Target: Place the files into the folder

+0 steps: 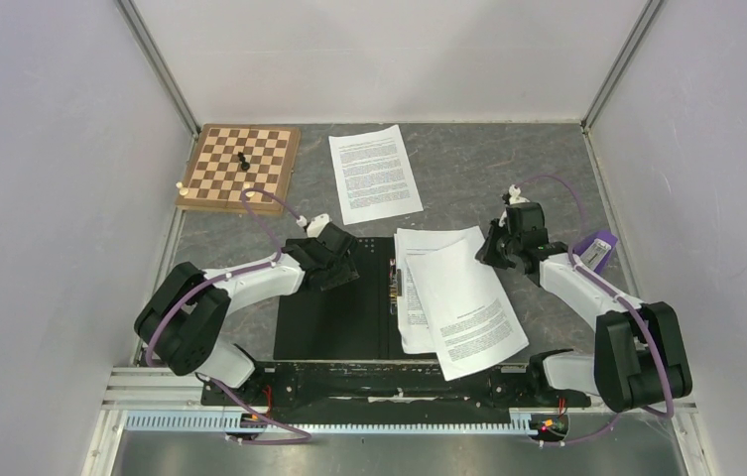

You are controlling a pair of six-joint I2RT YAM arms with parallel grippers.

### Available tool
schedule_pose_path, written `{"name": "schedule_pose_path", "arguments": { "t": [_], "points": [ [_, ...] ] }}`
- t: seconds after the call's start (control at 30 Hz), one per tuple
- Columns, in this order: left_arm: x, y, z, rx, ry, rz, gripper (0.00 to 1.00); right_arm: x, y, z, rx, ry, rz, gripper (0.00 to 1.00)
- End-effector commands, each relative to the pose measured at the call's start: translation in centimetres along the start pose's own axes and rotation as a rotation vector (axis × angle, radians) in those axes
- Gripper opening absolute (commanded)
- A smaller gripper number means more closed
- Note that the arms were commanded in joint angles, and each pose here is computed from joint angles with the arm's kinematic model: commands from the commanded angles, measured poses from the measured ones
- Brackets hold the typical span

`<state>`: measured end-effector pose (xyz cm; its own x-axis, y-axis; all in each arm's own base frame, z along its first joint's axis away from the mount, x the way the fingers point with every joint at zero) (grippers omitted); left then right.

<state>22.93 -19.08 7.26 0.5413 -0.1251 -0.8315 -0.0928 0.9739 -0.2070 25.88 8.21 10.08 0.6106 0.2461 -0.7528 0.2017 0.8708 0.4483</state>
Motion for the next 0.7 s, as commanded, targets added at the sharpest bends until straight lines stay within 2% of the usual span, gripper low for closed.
{"name": "schedule_pose_path", "arguments": {
  "t": [0.0, 0.33, 0.67],
  "points": [
    [0.9, 1.2, -0.9, -0.018, 0.014, 0.091, 0.52, 0.2, 0.5, 1.6, 0.018, -0.127, -0.001, 0.0],
    [1.2, 1.5, -1.3, -0.008, 0.031, 0.1, 0.52, 1.4, 2.0, 2.7, 0.106, -0.146, 0.057, 0.0],
    [1.1, 1.3, -1.3, -0.008, 0.036, 0.091, 0.51, 1.6, 2.7, 1.7, 0.203, -0.206, 0.061, 0.0]
  ]
}}
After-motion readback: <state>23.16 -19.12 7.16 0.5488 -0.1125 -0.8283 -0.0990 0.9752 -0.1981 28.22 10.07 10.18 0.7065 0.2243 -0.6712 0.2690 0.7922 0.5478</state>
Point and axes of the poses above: each gripper's point midway between its finger pads, its own x axis out along the fingers, its own y axis along the line the jaws close on, z = x × y, the point moved 6 cm from there along -x, back along the fingers, and after that the axes turned 10 degrees about x, right-handed, at the moved point
